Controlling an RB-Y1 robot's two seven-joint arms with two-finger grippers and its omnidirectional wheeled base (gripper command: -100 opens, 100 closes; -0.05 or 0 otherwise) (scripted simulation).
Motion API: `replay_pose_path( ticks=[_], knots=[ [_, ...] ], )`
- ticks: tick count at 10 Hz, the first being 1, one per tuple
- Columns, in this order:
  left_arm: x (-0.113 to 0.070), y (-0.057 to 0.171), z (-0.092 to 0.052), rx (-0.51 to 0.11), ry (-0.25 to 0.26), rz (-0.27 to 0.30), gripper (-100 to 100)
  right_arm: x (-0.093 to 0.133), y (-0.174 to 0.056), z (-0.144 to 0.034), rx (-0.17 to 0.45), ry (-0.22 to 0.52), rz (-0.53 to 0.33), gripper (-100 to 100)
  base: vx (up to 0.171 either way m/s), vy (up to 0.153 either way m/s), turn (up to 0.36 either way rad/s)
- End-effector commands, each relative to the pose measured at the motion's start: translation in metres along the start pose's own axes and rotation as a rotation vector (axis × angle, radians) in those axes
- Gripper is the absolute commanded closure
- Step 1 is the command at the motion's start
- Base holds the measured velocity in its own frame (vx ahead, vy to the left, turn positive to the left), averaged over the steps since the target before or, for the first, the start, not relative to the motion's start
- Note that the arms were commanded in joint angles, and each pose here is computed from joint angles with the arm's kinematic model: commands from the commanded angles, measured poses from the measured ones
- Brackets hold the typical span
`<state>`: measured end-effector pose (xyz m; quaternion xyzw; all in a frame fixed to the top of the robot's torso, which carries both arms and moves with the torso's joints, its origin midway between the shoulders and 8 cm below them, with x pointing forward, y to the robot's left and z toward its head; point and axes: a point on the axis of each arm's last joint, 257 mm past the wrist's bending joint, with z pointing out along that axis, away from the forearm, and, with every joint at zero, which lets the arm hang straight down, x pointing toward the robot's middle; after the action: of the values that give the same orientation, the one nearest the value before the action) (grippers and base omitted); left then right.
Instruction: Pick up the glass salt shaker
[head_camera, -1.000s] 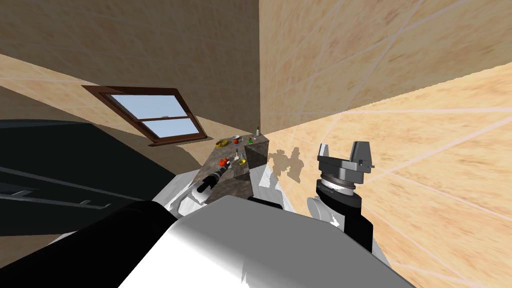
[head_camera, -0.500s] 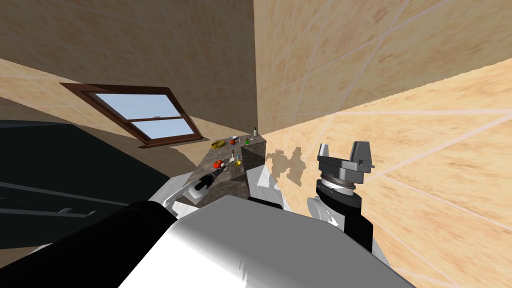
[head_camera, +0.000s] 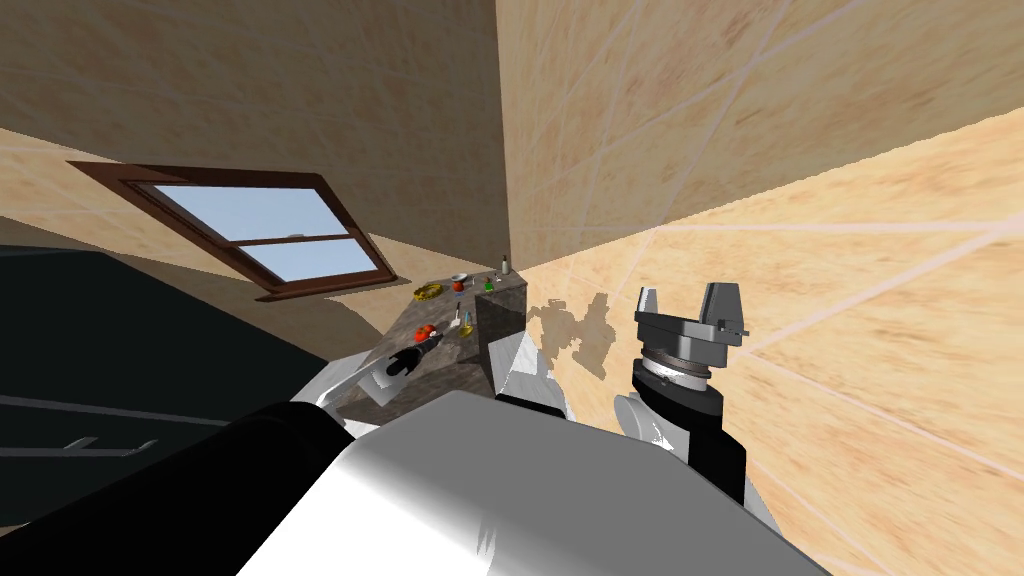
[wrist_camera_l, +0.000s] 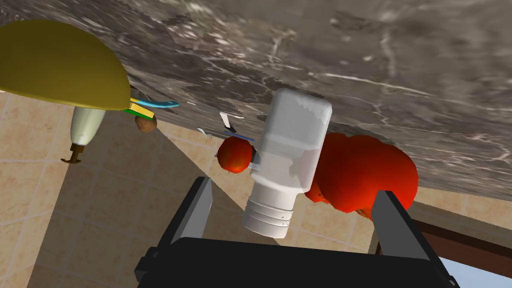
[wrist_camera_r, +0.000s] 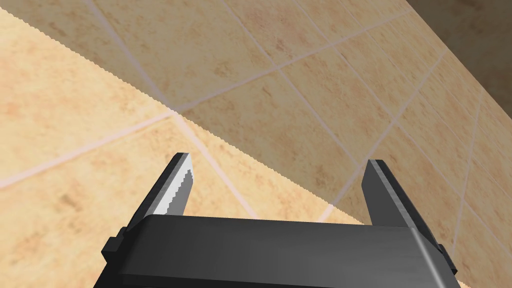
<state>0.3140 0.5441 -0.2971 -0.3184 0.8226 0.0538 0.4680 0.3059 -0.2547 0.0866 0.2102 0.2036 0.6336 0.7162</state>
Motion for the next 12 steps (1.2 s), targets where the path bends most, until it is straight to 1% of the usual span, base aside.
replay_pose_path(
  ticks=[1,2,3,4,5,12],
  knots=[
    [-0.003,0.013,0.000,-0.038,0.004,0.027,-100,0.000,0.000,0.000,0.000,0.000,0.000,0,0.065,-0.065,-0.033],
    [-0.006,0.023,0.000,-0.066,0.006,0.047,-100,0.000,0.000,0.000,0.000,0.000,0.000,0,0.060,-0.073,-0.036],
    [-0.004,0.015,0.001,-0.047,0.004,0.034,-100,0.000,0.000,0.000,0.000,0.000,0.000,0,0.027,-0.033,-0.003],
    [-0.005,0.016,0.002,-0.052,0.005,0.036,0,0.000,0.000,0.000,0.000,0.000,0.000,0,0.005,-0.006,0.002],
    [-0.007,0.024,0.006,-0.067,0.002,0.027,-100,0.000,0.000,0.000,0.000,0.000,0.000,0,-0.021,-0.010,-0.138],
    [-0.027,0.083,0.030,-0.173,-0.020,-0.047,-100,0.000,0.000,0.000,0.000,0.000,0.000,0,-0.084,-0.020,-0.194]
  ],
)
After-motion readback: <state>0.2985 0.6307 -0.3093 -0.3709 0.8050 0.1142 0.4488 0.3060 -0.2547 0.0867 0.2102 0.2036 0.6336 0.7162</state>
